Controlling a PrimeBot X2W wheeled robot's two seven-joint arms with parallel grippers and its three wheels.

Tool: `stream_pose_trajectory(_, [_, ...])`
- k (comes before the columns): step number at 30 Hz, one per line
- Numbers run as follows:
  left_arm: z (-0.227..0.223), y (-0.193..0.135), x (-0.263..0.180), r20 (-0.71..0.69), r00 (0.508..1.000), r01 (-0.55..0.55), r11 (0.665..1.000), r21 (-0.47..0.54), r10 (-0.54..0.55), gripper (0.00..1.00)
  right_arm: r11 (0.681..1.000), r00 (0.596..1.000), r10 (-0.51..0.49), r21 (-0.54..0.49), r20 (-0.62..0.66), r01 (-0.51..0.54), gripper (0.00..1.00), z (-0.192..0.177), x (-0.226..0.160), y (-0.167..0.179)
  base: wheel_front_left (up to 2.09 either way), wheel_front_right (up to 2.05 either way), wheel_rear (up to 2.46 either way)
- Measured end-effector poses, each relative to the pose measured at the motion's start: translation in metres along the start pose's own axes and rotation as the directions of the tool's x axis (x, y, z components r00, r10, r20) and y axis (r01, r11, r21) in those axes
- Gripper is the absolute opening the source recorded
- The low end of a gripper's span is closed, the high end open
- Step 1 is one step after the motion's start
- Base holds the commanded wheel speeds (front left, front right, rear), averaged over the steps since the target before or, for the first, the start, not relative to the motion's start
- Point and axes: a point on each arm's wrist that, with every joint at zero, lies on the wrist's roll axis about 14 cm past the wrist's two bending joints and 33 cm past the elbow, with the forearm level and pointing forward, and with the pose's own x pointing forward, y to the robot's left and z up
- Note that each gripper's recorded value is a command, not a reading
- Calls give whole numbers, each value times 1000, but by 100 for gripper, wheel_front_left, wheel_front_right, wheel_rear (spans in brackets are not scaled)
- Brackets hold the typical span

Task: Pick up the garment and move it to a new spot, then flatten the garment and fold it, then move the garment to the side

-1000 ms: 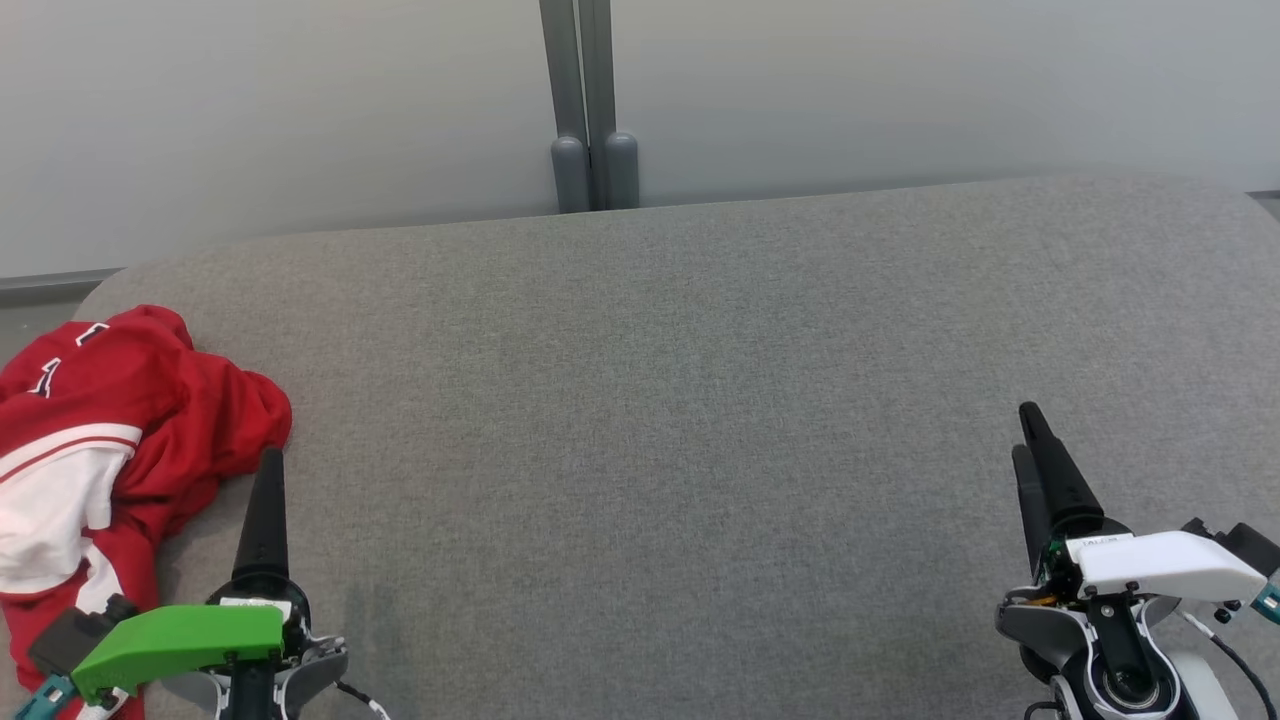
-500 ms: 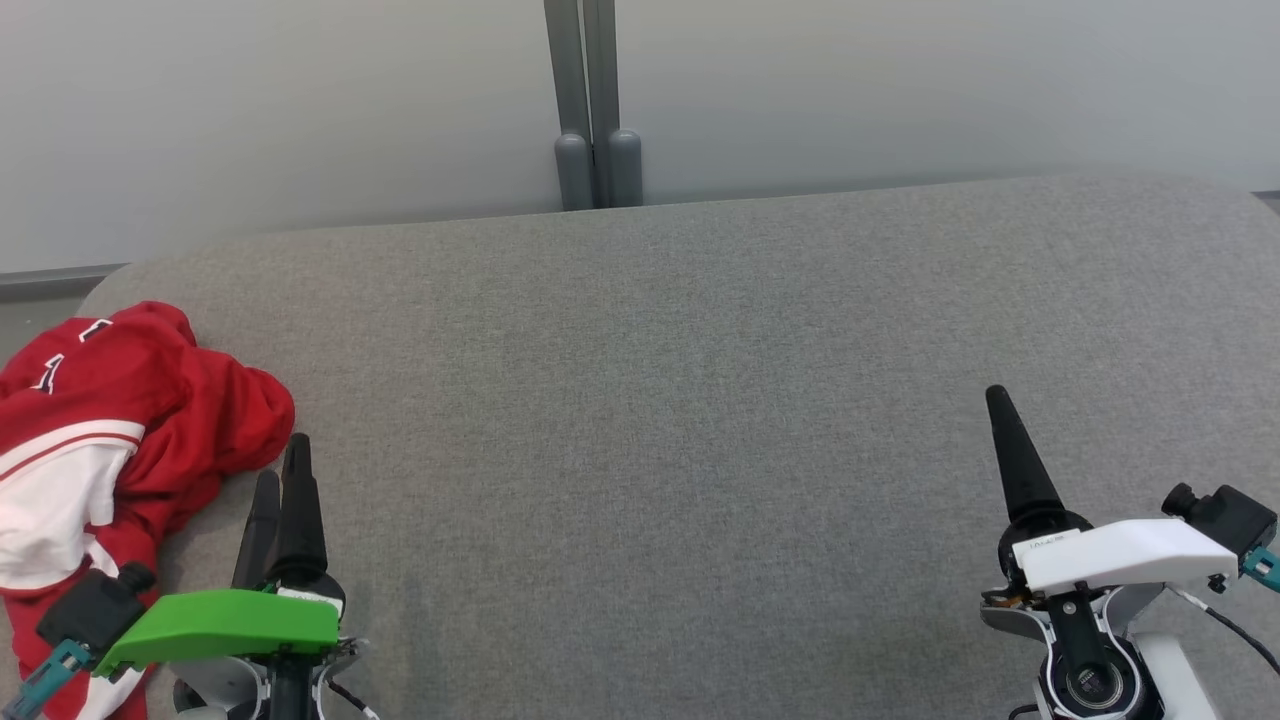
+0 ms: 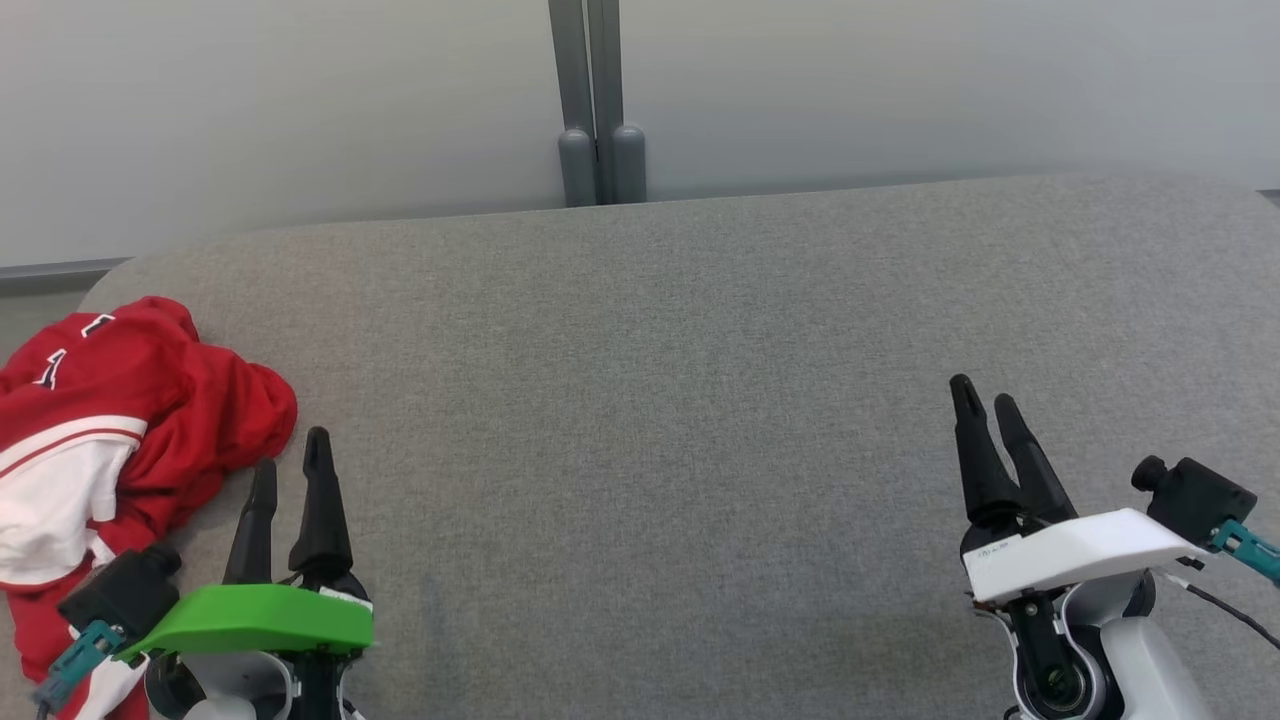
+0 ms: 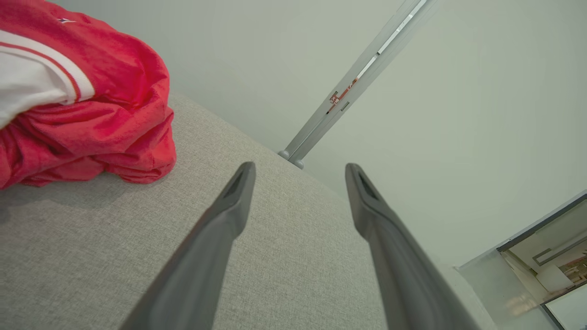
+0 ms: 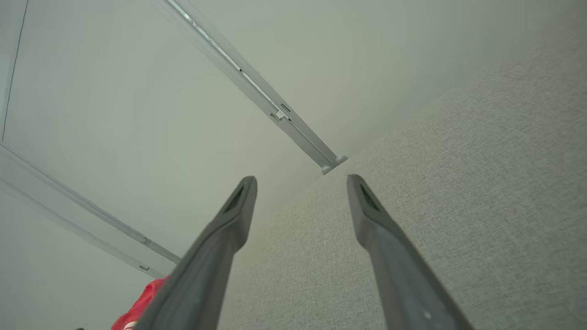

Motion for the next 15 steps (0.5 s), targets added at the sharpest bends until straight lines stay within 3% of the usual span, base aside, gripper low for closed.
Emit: stream_pose_trajectory(15, [-1, -9, -1, 12, 999, 34, 980, 198, -37, 100, 970, 1000, 18, -242, -5, -18, 100, -2, 0, 0, 0, 0, 0])
